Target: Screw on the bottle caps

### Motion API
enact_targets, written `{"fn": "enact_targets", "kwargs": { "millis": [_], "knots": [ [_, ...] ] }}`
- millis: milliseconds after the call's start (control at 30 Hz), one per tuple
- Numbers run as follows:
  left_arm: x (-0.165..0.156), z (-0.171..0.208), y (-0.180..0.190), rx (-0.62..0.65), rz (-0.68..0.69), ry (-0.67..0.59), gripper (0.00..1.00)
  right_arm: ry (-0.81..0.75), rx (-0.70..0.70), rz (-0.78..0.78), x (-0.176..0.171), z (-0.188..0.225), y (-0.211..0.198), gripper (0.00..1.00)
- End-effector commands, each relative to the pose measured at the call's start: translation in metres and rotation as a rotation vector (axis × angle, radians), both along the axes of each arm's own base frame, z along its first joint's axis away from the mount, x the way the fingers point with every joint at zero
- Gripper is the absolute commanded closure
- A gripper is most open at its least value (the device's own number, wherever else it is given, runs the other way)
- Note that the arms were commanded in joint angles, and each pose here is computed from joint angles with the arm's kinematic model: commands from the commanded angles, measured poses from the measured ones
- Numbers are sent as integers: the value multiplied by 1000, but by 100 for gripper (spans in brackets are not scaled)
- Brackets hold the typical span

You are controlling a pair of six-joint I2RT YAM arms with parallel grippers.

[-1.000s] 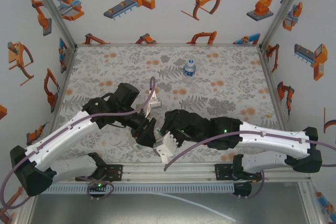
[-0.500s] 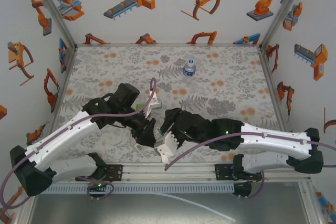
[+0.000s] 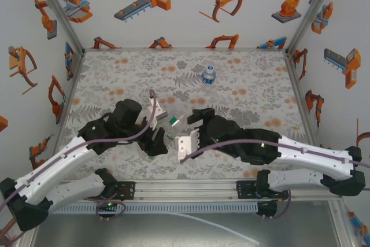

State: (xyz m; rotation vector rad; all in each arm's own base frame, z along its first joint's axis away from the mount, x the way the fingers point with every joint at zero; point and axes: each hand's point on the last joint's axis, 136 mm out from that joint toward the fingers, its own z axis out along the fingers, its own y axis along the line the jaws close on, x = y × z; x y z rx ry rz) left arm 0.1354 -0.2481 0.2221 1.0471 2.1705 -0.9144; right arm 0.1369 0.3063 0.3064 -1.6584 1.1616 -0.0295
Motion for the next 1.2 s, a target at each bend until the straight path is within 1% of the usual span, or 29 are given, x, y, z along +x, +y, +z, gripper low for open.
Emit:
{"fn": "enact_targets", "kwargs": {
  "millis": [0,133,200,267,367,467,600,733,967,1100,1167],
  "knots": [
    [20,20,4,-96,119,-95,100,211,266,-253,22,17,-16,21],
    [23,27,10,-167,167,-146,100,443,487,-536,52,9,-46,20],
    [24,30,12,-200,190,-159,100,575,576,-671,63,-7,-62,20],
    [24,35,13,-237,197,-168,100,704,652,-803,68,-28,-78,17],
    [24,39,15,-266,216,-174,100,862,685,-954,69,-62,-94,16],
    [25,41,17,-281,231,-182,100,981,656,-1054,63,-97,-102,18],
    [26,41,18,-304,249,-180,100,1039,597,-1179,57,-138,-111,22],
    [25,36,18,-308,250,-161,100,1067,557,-1287,55,-170,-120,23],
    [22,36,19,-320,252,-151,100,1113,475,-1338,52,-215,-118,26],
    [20,40,20,-328,250,-156,100,1124,465,-1355,54,-230,-117,32],
    [20,42,21,-335,253,-159,100,1117,464,-1365,55,-234,-118,32]
  ]
}}
